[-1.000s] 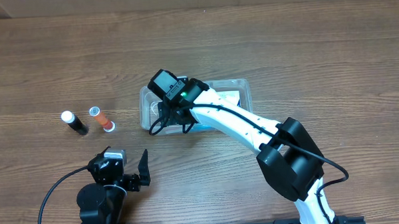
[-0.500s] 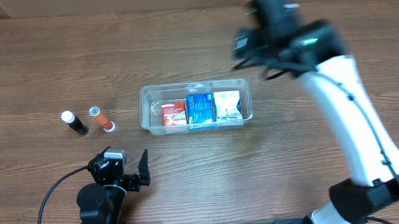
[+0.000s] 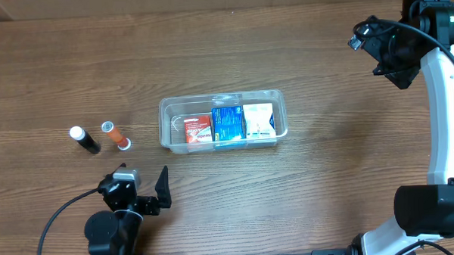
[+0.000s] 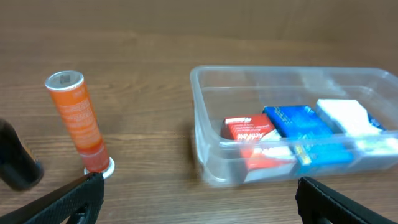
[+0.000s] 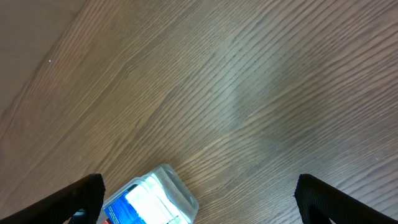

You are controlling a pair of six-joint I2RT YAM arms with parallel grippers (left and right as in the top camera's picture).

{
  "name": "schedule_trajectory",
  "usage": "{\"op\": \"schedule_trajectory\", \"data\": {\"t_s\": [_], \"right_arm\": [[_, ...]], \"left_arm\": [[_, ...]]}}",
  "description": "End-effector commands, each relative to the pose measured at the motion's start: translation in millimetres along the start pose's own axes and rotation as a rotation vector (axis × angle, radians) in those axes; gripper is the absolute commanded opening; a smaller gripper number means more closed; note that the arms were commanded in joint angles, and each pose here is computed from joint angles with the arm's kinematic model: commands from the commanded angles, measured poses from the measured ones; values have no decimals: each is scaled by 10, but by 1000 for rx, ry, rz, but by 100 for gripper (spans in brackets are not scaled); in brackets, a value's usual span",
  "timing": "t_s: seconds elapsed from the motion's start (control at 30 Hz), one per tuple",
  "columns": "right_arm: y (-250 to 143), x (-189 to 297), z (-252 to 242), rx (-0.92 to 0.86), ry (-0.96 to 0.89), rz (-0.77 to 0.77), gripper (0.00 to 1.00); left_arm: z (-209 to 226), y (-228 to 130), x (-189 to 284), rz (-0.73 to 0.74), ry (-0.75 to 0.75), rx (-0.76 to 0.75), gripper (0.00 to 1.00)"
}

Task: Pack container
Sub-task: 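Lift the right arm away and move the left arm toward the bottles, then grasp the black bottle with white cap using the left gripper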

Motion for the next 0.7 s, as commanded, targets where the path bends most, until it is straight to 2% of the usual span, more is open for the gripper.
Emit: {"op": "schedule_trajectory", "data": {"t_s": [0.0,0.07,0.13,0.27,0.33,0.43,0.57,0.67], "right_arm": [[1,22,6,0,11,-5,100],[1,22,6,0,11,-5,100],[1,22,6,0,11,-5,100],[1,22,6,0,11,-5,100],[1,23,7,0,11,-6,100],[1,22,6,0,11,-5,100],[1,22,6,0,11,-5,100],[1,22,6,0,11,-5,100]], "left_arm": [[-191,628,352,-209,21,56,100],[-229,946,540,-294,117,70,100],[-236,1283,684,-321,261,170,100],[-270,1907,593,-169,488,160,100],[-314,2207,431,-76,514,126,100],[-276,2660,72,93,490,178,100],[127,2901,-252,255,591,283,100],[434,2798,-394,392,715,269,100]]}}
Point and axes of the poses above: each gripper's point midway between its finger pads, its own x axis back along the fingers, its own z axis along the line the jaws close on, y = z × x, the point moved 10 cm from there along x, back along the fingers, and after that the axes turned 11 degrees about x, right-handed, at the moved point
